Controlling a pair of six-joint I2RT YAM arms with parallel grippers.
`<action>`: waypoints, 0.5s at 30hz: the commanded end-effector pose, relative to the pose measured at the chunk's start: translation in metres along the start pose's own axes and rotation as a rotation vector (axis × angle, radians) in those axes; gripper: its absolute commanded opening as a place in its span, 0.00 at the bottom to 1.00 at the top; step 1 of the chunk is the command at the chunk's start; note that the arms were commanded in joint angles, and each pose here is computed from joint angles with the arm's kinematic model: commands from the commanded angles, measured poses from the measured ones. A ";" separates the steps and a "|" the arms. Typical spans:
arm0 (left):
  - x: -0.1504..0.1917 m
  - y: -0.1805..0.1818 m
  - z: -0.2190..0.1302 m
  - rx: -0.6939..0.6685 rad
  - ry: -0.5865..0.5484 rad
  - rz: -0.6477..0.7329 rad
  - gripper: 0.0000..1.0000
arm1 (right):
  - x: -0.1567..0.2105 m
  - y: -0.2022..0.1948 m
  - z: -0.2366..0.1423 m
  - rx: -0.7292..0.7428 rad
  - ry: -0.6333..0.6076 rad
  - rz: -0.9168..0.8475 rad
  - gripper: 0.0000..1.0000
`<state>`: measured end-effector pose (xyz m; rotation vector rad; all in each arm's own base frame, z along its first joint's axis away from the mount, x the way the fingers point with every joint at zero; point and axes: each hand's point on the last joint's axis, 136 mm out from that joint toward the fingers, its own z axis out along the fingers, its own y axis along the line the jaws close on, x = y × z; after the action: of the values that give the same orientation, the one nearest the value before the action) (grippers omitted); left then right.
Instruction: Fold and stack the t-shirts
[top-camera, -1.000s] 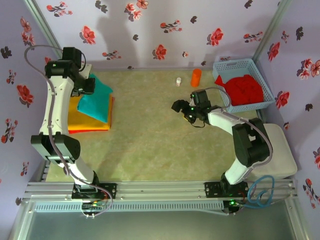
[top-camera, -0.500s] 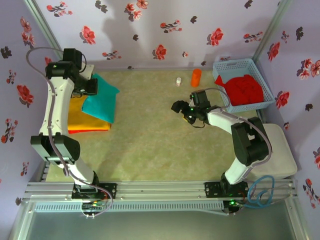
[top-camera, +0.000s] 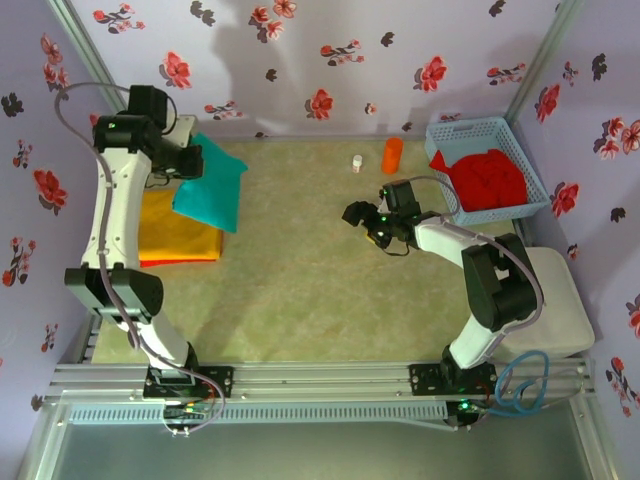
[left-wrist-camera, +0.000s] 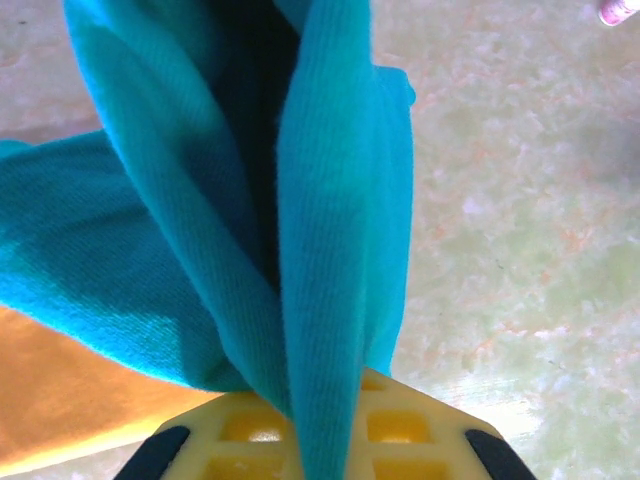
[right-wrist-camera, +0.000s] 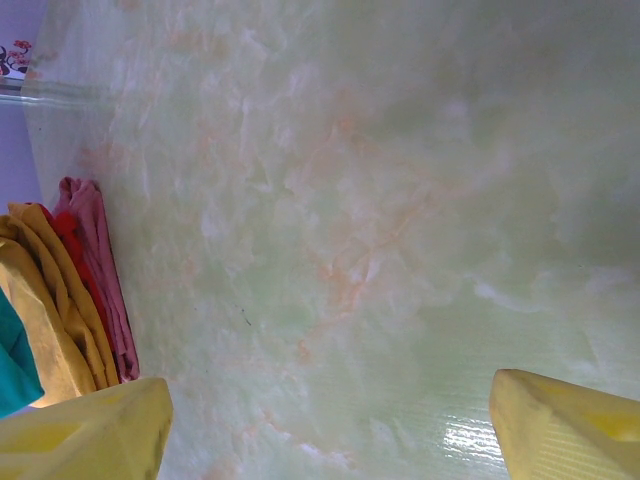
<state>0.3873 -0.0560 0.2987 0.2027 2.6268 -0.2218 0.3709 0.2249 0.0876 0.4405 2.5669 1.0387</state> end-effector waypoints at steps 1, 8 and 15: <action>-0.005 -0.010 0.004 0.041 0.011 0.033 0.00 | 0.000 -0.003 -0.002 0.000 -0.004 0.003 0.83; 0.008 0.014 0.013 -0.035 0.062 0.016 0.00 | 0.003 -0.008 -0.001 0.004 0.003 0.010 0.83; 0.019 0.027 -0.005 -0.080 0.027 0.003 0.00 | 0.004 -0.007 -0.001 0.002 0.008 0.013 0.83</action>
<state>0.3857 -0.0356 0.2688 0.1731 2.7212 -0.1550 0.3665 0.2231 0.0812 0.4482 2.5813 1.0319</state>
